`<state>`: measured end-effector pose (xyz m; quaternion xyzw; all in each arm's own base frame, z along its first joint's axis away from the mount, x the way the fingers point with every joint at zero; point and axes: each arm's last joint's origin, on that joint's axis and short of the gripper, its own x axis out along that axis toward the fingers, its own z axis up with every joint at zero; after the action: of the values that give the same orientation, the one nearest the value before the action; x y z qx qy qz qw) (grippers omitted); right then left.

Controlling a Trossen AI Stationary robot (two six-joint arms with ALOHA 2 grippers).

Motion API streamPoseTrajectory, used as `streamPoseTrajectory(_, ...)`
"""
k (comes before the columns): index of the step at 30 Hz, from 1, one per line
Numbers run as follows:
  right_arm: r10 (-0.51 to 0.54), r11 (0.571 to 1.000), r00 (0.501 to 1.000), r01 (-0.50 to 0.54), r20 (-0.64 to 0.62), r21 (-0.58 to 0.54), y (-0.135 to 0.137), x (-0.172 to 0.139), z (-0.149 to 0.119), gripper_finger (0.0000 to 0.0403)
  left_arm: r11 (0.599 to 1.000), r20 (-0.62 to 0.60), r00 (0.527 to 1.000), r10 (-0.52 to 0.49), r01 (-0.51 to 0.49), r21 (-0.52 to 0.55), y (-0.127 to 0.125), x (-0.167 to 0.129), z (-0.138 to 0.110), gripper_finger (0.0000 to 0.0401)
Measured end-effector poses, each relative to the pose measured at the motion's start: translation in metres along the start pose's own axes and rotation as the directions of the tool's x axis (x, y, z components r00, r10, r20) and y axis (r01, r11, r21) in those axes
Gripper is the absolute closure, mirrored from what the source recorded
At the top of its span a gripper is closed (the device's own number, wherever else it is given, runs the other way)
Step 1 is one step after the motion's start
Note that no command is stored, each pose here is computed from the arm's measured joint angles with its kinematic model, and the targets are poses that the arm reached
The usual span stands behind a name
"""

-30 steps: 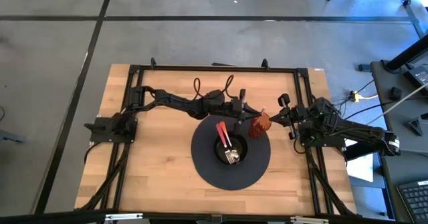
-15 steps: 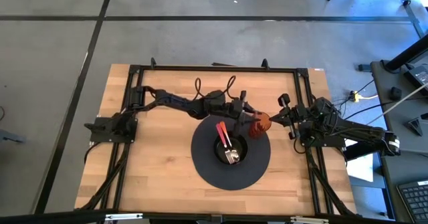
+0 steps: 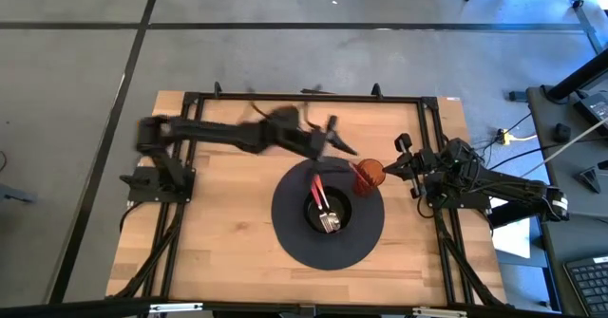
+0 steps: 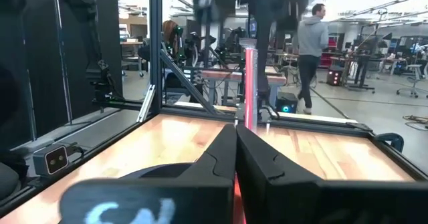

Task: Pick & Place Utensil
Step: Return to Home Position

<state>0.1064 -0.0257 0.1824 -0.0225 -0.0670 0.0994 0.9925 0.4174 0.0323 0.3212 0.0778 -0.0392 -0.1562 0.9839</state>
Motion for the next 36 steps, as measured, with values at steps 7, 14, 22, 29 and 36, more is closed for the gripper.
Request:
streamPoseTrajectory(7, -0.002, 1.000, 1.000, 0.002, -0.006, 0.003, 0.000, 0.000, -0.001, 0.0397, 0.993, -0.123, 0.989, 0.086, -0.075, 0.088, -0.052, -0.098, 0.106, 0.0232)
streamPoseTrajectory(14, -0.004, 1.000, 1.000, 0.004, -0.005, 0.000, 0.000, 0.000, -0.001, 0.0397, 0.921, -0.076, 0.919, 0.386, -0.379, 0.096, -0.109, -0.206, 0.102, 0.0325)
streamPoseTrajectory(22, -0.004, 1.000, 1.000, 0.004, -0.003, 0.000, 0.000, 0.000, 0.000, 0.0397, 0.769, 0.059, 0.768, 0.638, -0.639, 0.002, -0.125, -0.270, -0.007, 0.0397)
streamPoseTrajectory(29, 0.080, 0.997, 0.995, -0.079, 0.057, -0.020, 0.003, -0.001, 0.007, 0.0397, 0.749, 0.163, 0.741, 0.652, -0.662, 0.014, -0.127, -0.306, -0.020, 0.0399)
streamPoseTrajectory(36, 0.088, 0.996, 0.995, -0.088, 0.050, -0.011, 0.003, -0.001, 0.006, 0.0397, 0.804, 0.087, 0.802, 0.591, -0.594, 0.021, -0.136, -0.323, -0.037, 0.0399)
